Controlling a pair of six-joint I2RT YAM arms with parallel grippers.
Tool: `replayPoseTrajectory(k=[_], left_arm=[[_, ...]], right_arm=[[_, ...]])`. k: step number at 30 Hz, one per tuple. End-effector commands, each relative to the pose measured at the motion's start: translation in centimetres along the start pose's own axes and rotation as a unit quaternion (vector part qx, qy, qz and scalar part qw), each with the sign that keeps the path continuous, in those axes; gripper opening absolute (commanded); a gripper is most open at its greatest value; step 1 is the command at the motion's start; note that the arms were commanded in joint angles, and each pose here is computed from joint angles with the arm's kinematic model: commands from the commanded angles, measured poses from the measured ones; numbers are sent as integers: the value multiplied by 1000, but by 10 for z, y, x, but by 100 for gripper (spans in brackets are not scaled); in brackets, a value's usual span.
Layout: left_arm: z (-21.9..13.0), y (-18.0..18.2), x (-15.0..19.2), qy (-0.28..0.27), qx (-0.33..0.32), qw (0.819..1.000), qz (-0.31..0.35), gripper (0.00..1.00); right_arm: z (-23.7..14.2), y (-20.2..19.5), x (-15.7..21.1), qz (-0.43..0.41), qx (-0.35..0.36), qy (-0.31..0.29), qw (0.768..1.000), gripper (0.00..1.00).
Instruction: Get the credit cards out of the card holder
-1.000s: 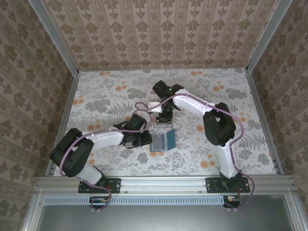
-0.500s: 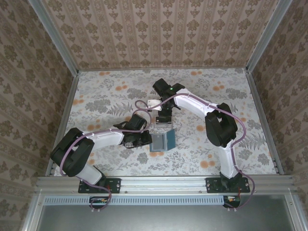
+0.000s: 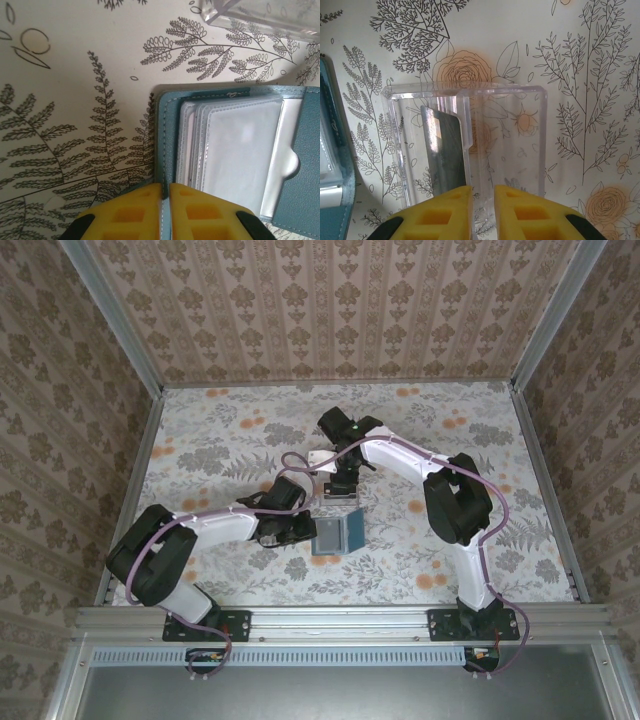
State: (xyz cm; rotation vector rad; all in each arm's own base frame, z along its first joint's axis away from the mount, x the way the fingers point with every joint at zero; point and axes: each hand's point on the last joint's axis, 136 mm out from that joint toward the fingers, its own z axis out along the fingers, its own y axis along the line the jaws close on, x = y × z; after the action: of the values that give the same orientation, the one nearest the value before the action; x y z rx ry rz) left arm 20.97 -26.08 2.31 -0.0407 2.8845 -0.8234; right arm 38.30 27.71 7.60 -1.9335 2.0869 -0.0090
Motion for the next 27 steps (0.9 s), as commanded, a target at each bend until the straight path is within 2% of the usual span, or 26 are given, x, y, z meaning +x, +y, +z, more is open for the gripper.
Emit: replayPoseTrajectory(k=[1,7,13,15,18,22,25,27], left_arm=[[3,-2,3,12,-3,1000,-1,14],[3,-2,4,12,-3,1000,-1,14],[3,-3,3,12,-2,1000,1,14],[3,-4,4,13,-2,1000,1,14],[3,-4,3,11,-1,1000,1,14],[3,-4,3,9,-1,1000,1,14],[2,-4,4,9,-3,1000,3,13],[1,-3,5,11,-4,1000,3,13]], right_arm=[[9,7,5,5,-10,11,1000,21],[9,10,4,8,-13,6,1000,21],[-20,-3,-9,25,23,-27,999,22],[-30,-7,-13,46,36,-40,997,22],[-45,-18,-18,131,64,-62,987,25],[-62,-20,-18,266,83,-96,956,27],[-77,-17,-13,390,85,-126,908,25],[-81,-3,-13,461,52,-148,873,23]])
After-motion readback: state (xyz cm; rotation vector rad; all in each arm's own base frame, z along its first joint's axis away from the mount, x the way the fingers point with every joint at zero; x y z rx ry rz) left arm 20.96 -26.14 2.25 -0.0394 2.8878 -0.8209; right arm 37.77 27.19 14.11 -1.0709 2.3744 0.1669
